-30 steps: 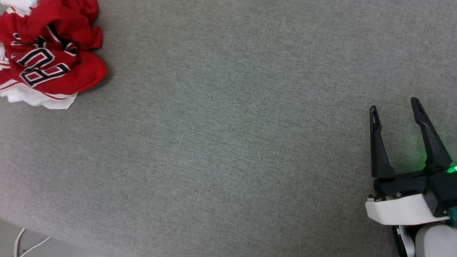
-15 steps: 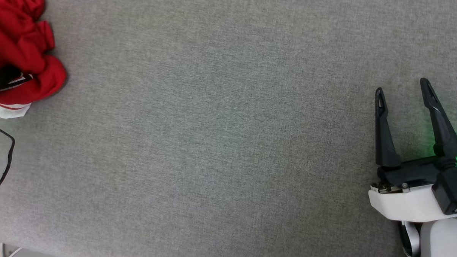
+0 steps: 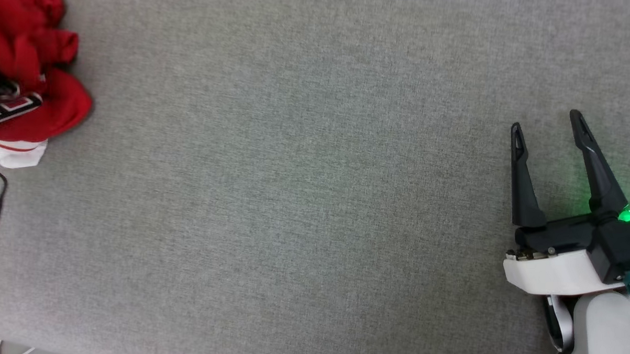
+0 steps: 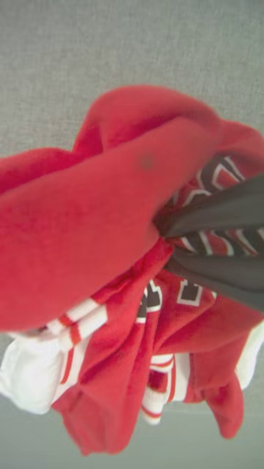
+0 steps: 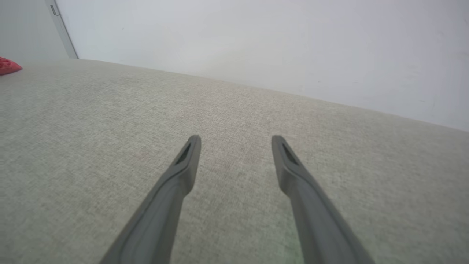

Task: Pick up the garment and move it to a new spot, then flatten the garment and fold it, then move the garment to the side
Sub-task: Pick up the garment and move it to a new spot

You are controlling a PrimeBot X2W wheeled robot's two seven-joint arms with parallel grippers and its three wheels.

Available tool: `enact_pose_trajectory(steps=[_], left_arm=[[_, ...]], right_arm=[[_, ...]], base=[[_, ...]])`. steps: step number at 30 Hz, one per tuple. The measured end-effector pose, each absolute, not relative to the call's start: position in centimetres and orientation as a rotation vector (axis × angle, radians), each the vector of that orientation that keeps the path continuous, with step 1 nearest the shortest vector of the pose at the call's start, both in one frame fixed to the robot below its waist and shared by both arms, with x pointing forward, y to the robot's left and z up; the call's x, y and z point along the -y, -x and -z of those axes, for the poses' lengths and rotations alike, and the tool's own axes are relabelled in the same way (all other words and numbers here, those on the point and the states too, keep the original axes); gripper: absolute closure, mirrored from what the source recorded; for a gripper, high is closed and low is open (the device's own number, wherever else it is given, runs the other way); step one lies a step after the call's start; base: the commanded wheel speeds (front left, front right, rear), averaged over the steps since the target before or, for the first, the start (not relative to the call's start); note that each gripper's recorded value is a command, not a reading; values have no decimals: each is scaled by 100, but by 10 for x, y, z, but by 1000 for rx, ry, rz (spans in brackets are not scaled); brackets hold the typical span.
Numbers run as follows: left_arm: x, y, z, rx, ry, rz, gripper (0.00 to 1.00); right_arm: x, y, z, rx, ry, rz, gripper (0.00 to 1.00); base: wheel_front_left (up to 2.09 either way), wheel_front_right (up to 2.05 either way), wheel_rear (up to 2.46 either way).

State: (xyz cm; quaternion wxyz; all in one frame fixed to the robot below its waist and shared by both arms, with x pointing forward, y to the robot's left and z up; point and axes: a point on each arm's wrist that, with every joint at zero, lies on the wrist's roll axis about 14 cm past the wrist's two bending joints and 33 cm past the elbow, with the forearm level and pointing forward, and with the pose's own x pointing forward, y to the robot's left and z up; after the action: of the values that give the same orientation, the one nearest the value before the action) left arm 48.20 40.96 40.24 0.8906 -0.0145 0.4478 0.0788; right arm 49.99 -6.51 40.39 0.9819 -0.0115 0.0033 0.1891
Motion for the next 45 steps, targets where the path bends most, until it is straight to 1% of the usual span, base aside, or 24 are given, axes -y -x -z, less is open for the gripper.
enact_pose_trajectory(steps=[5, 11, 12, 15, 21, 28, 32, 35, 39, 43, 44, 45], left_arm=[[-408, -504, -462, -766, -101, -115, 100], [-369, -524, -526, -588, -227, 23, 100], [-324, -535, -570, -468, -301, 147, 100], [-284, -544, -590, -397, -324, 244, 100], [-190, -555, -603, -309, -373, 471, 100], [-59, -543, -592, -238, -379, 789, 100], [11, -520, -581, -212, -368, 978, 100], [53, -497, -562, -223, -359, 1107, 100], [85, -461, -513, -316, -330, 1239, 100], [97, -426, -461, -447, -301, 1307, 100], [97, -426, -461, -447, -301, 1307, 100], [101, -405, -439, -518, -290, 1334, 100]], right_arm=[[62, -495, -424, 18, -9, -386, 0], [66, -487, -455, 70, -33, -374, 0], [77, -477, -477, 104, -41, -348, 0], [88, -471, -489, 122, -41, -320, 0], [118, -457, -504, 142, -32, -244, 0], [160, -441, -515, 154, -19, -132, 0], [183, -429, -515, 144, -16, -66, 0], [197, -423, -515, 141, -11, -25, 0], [213, -418, -512, 127, -3, 19, 0], [219, -416, -506, 108, 1, 38, 0], [219, -416, -506, 108, 1, 38, 0], [221, -415, -504, 101, 3, 44, 0]], base=[[0, 0, 0], [0, 0, 0], [0, 0, 0], [0, 0, 0], [0, 0, 0], [0, 0, 0], [0, 0, 0], [0, 0, 0], [0, 0, 0], [0, 0, 0], [0, 0, 0], [0, 0, 0]])
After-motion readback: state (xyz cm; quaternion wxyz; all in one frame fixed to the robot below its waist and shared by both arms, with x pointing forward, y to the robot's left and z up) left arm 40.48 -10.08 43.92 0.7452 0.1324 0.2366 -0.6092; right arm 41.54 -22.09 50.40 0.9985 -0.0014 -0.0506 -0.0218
